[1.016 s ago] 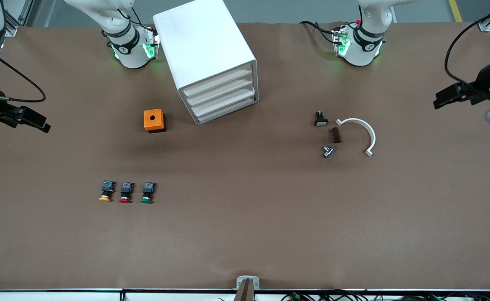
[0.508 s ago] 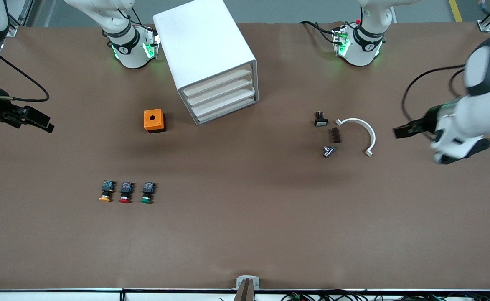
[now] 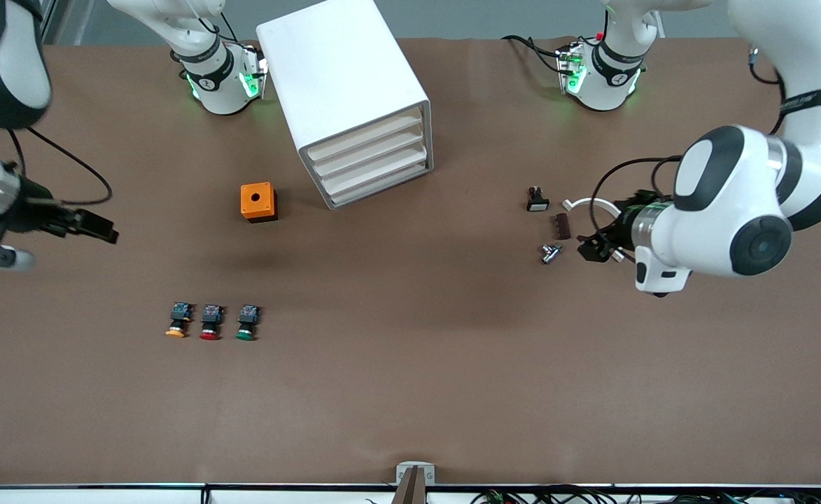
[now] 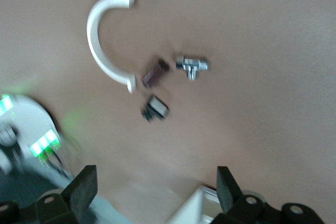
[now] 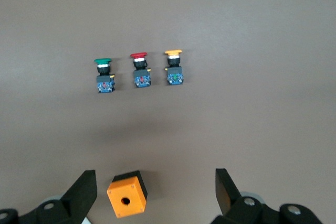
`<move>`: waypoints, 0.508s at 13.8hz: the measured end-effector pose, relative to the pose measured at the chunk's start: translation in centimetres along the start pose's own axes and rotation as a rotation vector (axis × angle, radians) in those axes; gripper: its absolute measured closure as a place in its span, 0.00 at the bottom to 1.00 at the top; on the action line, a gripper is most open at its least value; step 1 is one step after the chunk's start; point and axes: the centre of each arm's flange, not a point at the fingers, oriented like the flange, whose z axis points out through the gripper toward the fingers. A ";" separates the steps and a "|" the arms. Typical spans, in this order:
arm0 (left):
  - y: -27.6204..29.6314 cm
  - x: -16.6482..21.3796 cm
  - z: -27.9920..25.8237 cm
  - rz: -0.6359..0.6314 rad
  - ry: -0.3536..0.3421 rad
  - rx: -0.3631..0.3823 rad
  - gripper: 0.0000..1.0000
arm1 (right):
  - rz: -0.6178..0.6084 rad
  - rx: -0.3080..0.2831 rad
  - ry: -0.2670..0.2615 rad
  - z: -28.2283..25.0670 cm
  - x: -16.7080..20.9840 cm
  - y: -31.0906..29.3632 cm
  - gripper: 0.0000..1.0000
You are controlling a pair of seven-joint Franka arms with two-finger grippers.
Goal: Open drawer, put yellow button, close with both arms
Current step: 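Grasp the yellow button with the right gripper while the left gripper reaches the drawer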
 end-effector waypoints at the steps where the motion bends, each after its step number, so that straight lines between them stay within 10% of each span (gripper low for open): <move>1: 0.6 0.1 0.9 -0.084 -0.033 0.006 0.00 | -0.002 0.001 -0.001 1.3 0.7 -0.2 0.00; 7: 5.1 -3.8 6.5 -0.456 -0.256 0.093 0.00 | -0.008 0.008 0.031 9.4 3.5 -0.8 0.00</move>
